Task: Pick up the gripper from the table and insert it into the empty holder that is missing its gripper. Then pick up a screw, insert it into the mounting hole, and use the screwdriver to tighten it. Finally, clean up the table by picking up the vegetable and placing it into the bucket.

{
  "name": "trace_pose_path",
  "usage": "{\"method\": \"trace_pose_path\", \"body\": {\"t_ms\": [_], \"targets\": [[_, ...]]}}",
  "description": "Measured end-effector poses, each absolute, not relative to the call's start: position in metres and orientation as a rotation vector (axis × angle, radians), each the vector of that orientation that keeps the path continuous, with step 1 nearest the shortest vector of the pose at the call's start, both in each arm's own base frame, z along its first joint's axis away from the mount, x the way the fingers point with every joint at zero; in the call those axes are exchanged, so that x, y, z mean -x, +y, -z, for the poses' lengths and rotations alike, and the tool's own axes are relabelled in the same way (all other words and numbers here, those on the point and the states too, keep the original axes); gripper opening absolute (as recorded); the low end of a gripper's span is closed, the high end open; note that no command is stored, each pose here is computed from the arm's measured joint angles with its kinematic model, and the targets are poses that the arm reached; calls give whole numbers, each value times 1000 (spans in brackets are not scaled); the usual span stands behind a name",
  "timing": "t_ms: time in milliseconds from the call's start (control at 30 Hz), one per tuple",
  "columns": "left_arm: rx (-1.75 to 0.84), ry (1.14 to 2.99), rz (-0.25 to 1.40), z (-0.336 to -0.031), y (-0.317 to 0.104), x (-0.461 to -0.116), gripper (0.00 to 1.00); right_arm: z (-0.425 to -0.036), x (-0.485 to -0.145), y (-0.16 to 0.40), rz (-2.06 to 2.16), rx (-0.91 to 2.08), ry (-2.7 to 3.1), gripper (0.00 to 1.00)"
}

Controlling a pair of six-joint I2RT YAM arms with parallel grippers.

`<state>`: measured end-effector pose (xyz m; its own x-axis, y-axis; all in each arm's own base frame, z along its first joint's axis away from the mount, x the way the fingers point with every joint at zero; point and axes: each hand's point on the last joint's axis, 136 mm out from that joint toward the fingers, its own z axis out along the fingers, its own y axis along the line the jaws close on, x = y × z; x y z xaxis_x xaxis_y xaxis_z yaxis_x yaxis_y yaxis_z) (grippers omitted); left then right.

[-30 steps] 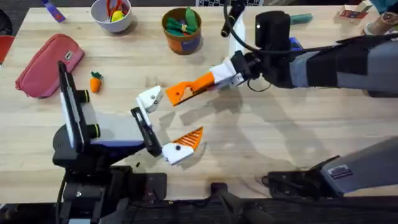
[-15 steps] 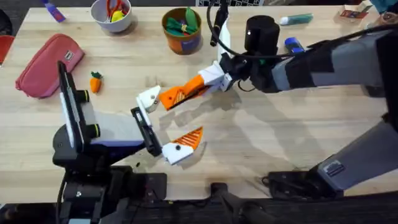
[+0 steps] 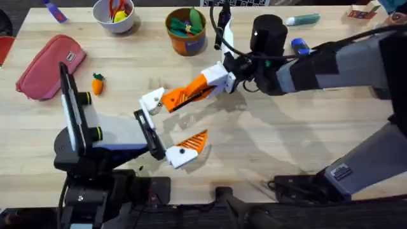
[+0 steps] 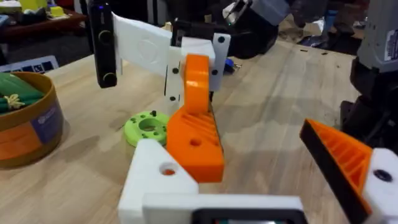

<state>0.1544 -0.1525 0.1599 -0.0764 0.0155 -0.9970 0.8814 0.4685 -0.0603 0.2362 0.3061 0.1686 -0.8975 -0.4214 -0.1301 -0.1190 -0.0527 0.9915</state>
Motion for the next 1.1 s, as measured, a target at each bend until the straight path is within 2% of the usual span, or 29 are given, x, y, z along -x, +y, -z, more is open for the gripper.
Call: {"method": "trace_pose_path", "body": {"t_ms": [567, 1100], "targets": [[-840, 1468, 862, -160, -152, -154, 999, -171, -233, 311, 2096, -687, -2004, 9], [-837, 1470, 861, -160, -152, -155, 999, -166, -239, 320, 2116, -657, -2054, 9]]}}
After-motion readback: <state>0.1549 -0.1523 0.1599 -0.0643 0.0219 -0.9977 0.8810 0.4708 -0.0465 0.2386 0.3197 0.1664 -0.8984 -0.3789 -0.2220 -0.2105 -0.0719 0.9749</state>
